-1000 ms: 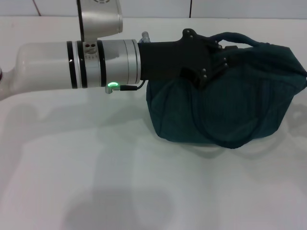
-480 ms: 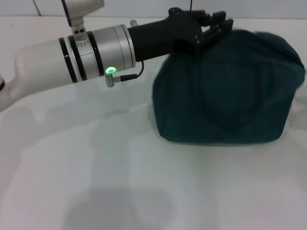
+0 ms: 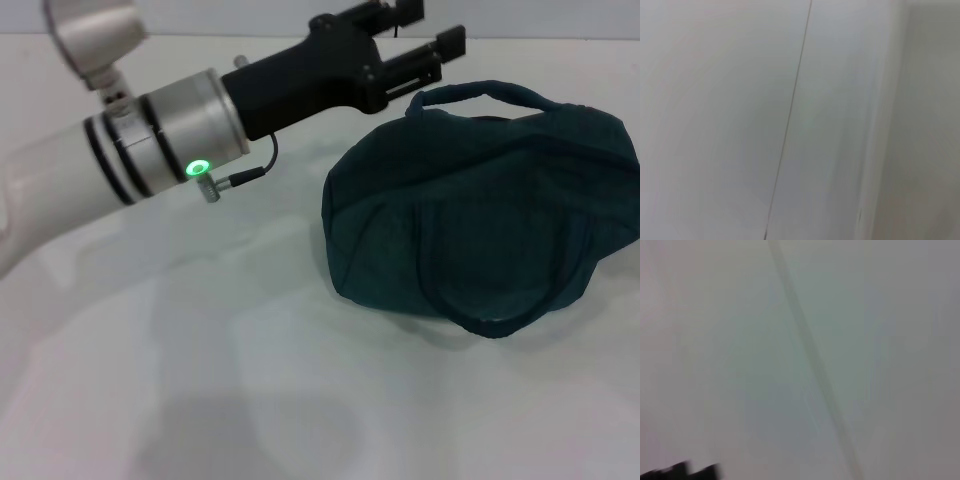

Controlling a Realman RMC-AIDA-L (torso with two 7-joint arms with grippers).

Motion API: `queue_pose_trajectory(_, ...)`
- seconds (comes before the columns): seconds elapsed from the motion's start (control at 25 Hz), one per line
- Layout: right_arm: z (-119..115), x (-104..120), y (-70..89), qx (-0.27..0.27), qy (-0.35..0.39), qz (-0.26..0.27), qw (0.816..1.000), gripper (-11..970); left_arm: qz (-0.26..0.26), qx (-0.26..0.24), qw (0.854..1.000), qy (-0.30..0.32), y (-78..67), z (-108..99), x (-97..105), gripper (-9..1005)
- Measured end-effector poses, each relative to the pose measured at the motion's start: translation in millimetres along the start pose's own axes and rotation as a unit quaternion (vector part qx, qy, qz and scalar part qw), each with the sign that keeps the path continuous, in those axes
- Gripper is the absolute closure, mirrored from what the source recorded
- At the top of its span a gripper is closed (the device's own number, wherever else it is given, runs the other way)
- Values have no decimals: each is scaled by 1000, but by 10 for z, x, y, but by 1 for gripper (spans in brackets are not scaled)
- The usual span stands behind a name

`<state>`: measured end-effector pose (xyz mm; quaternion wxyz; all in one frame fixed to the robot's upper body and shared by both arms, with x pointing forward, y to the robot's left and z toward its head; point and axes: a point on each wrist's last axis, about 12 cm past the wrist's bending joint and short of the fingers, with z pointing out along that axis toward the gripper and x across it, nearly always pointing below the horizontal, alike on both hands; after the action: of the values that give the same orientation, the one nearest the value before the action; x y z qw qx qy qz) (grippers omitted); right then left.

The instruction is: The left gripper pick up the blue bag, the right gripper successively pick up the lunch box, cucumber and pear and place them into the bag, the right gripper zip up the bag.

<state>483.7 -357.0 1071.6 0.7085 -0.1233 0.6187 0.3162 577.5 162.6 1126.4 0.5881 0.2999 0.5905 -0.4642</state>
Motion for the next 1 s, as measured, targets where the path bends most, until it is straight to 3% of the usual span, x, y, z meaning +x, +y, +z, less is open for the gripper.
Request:
queue_pose_trajectory(0.08, 33, -81, 59, -64, 10, 1, 998, 421, -5, 8, 999, -35, -44, -100, 8, 440)
queue_pose_trajectory(0.16, 65, -163, 152, -148, 25, -9, 989, 422, 5, 21, 999, -48, -98, -176, 36, 397)
queue_pose_trajectory(0.36, 29, -311, 284, -264, 33, -24, 964, 423, 50, 87, 994, -35, -274, -317, 150, 289)
queue_pose_trajectory(0.56, 102, -332, 327, -291, 24, -25, 956, 422, 72, 106, 991, -32, -399, -449, 318, 270)
queue_pose_trajectory(1.0, 189, -227, 430, -329, 52, -30, 942, 412, 104, 114, 988, -23, -482, -640, 443, 270)
